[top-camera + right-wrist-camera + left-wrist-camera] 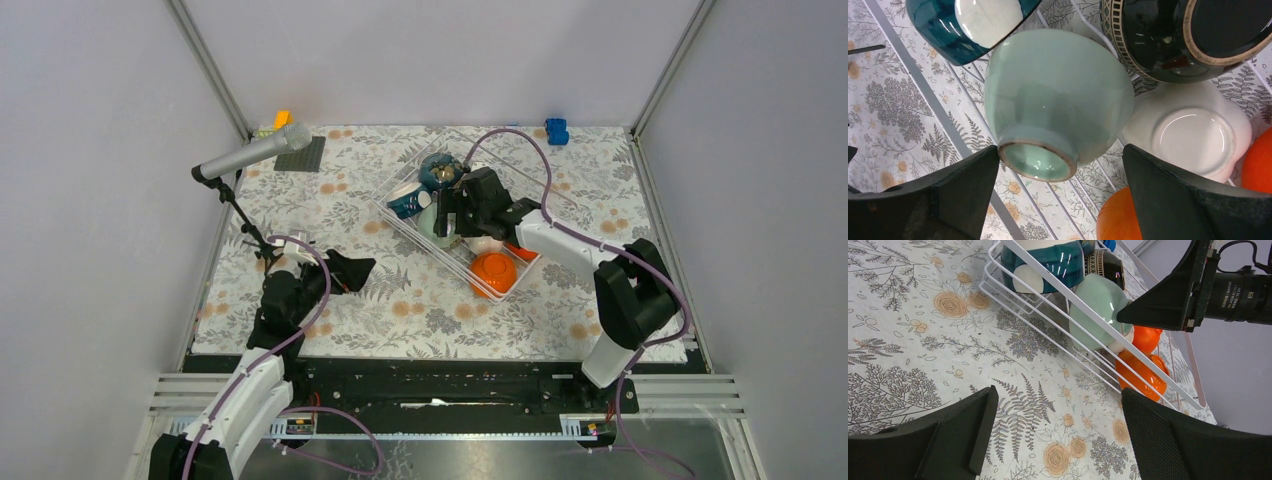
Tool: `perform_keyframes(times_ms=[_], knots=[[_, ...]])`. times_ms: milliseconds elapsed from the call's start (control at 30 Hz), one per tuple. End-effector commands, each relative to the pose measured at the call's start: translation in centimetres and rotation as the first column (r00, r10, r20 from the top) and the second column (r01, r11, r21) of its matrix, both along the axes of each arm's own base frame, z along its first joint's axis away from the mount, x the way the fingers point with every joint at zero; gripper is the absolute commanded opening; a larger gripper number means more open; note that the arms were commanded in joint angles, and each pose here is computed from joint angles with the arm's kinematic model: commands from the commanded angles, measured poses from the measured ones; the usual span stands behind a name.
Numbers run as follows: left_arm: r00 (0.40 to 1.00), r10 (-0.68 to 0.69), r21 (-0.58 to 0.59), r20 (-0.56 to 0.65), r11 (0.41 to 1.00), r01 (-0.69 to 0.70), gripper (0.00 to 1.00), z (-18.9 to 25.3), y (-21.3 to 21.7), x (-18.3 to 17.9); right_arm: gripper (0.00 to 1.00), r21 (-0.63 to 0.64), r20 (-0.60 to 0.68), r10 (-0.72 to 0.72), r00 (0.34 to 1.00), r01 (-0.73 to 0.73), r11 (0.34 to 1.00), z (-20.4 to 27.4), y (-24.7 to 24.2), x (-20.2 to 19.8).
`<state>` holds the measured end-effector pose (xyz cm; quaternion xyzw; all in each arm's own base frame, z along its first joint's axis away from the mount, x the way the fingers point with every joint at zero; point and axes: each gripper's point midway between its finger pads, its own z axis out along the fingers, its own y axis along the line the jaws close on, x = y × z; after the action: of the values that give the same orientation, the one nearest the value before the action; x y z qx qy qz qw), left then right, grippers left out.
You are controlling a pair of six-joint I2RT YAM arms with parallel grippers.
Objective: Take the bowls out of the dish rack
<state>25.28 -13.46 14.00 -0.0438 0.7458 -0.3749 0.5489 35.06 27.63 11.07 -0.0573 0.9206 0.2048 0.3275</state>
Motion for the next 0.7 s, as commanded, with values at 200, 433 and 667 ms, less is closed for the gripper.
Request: perform_keyframes(times_ms=[200, 433, 667], knots=[[0.998, -0.015, -0.005, 0.063, 1.0, 0.015, 0.99, 1.3, -0.2, 0.2, 0.89, -0.002, 0.018, -0.037, 0.999, 0.037, 0.999, 0.3, 0.7, 1.3], [0.998, -0.014, -0.004, 0.063, 1.0, 0.014, 0.99, 1.2, -0.2, 0.1, 0.53, 0.036, 0.019, -0.059, 0.998, 0.058, 0.998, 0.8, -0.1, 0.9], [0.998, -0.024, -0.014, 0.066, 1.0, 0.025, 0.99, 1.3, -0.4, 0.0, 0.44, 0.137, -0.026, -0.058, 0.998, 0.061, 0.989, 0.9, -1.5, 0.5]])
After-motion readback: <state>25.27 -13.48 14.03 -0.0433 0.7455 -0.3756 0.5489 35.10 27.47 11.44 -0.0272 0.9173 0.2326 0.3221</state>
